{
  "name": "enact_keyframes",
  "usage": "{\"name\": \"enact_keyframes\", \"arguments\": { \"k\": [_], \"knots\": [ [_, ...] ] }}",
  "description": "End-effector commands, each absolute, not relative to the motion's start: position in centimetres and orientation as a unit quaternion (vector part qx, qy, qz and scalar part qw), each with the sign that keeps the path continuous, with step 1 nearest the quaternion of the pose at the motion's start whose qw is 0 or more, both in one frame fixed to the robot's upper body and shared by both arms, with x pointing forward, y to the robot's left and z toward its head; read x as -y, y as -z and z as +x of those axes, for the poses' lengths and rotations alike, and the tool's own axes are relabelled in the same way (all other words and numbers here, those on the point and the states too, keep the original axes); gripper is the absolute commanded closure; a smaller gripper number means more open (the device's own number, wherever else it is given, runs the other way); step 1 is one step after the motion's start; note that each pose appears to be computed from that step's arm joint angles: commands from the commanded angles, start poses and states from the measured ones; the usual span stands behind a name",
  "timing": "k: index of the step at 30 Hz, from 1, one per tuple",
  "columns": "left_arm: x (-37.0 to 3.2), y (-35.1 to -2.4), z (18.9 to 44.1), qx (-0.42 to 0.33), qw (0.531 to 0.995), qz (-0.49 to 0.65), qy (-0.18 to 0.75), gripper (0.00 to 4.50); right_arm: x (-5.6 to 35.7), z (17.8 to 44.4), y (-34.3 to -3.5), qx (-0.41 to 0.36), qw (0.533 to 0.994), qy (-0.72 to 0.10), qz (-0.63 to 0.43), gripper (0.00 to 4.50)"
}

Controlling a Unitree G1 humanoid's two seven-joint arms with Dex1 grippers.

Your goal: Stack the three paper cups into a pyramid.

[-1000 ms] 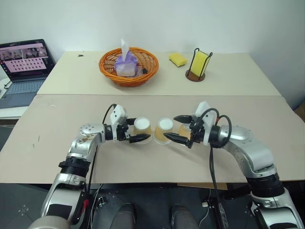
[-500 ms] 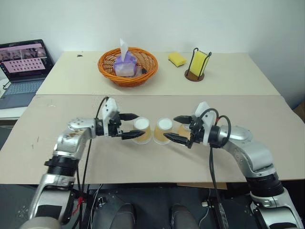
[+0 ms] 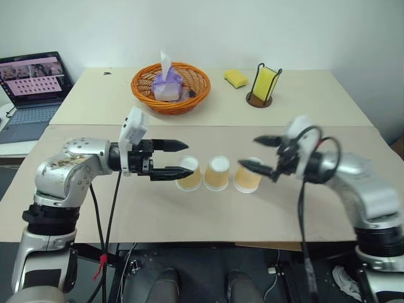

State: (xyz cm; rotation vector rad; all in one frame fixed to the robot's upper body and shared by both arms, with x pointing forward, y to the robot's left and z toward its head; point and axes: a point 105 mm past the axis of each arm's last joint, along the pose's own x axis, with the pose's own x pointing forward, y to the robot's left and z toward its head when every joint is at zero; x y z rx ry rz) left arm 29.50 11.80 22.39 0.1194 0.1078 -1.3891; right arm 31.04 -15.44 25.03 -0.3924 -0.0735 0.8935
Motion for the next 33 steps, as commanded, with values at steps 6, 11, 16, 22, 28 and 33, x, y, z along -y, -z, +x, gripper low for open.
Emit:
{"name": "enact_keyframes", "arguments": {
  "k": [6, 11, 16, 22, 28, 33],
  "knots": [
    [-11.9, -23.7, 29.3, -0.031, 0.768, 0.062, 0.637, 0.05, 18.0, 28.0, -20.6, -0.069, 0.846, -0.464, -0.254, 0.00],
    [-11.7, -24.2, 29.4, -0.028, 0.769, 0.043, 0.637, 0.05, 17.0, 29.3, -18.8, -0.066, 0.853, -0.458, -0.240, 0.00],
    [-11.9, -24.1, 29.2, -0.034, 0.768, 0.052, 0.638, 0.05, 16.7, 30.6, -19.7, -0.044, 0.862, -0.449, -0.231, 0.00],
    [-12.3, -24.1, 28.7, -0.041, 0.763, 0.070, 0.641, 0.05, 16.7, 31.3, -19.7, -0.039, 0.861, -0.454, -0.225, 0.00],
    [-12.5, -24.7, 28.5, -0.036, 0.764, 0.078, 0.639, 0.05, 16.0, 31.5, -18.8, -0.036, 0.852, -0.478, -0.209, 0.00],
    [-12.4, -24.8, 28.3, -0.035, 0.764, 0.074, 0.639, 0.05, 15.7, 32.6, -19.1, -0.015, 0.856, -0.487, -0.175, 0.00]
  ]
}}
